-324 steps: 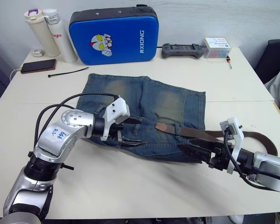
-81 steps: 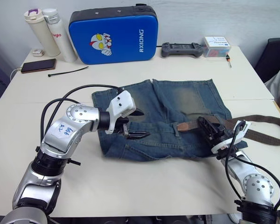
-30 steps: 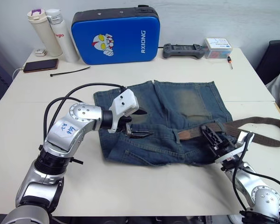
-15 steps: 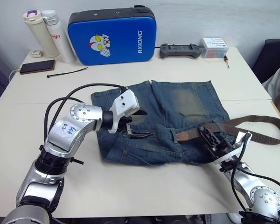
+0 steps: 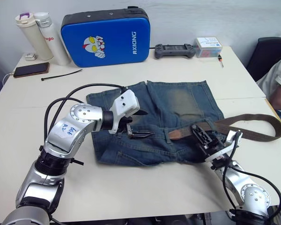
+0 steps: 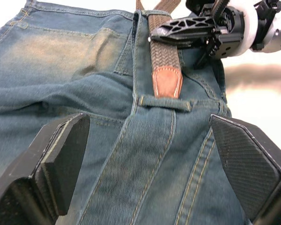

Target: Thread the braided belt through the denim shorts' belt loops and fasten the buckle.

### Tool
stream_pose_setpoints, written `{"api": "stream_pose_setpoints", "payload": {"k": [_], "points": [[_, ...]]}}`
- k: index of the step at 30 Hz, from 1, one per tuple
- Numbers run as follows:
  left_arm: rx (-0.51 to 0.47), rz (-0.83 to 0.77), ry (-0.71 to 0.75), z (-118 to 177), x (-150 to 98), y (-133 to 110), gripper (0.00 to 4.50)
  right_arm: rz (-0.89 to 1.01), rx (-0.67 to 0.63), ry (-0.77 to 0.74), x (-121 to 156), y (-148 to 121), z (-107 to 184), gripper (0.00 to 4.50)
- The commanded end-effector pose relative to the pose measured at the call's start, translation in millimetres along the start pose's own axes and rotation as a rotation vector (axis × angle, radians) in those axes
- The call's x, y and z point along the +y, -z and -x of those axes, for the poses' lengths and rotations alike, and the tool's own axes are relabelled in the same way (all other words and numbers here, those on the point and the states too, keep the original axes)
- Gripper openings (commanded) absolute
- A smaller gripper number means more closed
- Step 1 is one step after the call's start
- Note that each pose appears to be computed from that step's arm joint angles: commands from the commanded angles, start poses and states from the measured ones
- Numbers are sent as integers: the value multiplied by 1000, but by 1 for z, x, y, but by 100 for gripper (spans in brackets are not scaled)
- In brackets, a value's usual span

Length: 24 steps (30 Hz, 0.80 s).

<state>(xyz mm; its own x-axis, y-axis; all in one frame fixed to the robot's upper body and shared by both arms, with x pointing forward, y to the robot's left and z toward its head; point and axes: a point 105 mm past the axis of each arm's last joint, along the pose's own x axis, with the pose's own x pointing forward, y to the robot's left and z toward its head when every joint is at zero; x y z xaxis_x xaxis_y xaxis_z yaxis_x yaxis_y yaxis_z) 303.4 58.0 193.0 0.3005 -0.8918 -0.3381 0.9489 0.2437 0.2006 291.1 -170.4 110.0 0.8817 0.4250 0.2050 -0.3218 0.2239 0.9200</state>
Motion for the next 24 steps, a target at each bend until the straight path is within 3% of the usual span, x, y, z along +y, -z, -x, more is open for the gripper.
{"api": "stream_pose_setpoints", "payload": {"k": [1,8,14,19,24], "points": [[-14,-40,-11,4,-2,-7,450,-1,72,82,-20,27,-11,2],[-16,-36,-15,4,-2,-8,450,63,58,163,-34,26,-22,2],[-16,-35,-14,3,-3,-7,450,83,236,33,-4,65,-30,2],[-19,-33,-14,2,-3,-7,450,202,405,145,-18,92,-28,2],[-23,-30,-13,1,-4,-7,450,276,467,119,-6,103,-37,2]]}}
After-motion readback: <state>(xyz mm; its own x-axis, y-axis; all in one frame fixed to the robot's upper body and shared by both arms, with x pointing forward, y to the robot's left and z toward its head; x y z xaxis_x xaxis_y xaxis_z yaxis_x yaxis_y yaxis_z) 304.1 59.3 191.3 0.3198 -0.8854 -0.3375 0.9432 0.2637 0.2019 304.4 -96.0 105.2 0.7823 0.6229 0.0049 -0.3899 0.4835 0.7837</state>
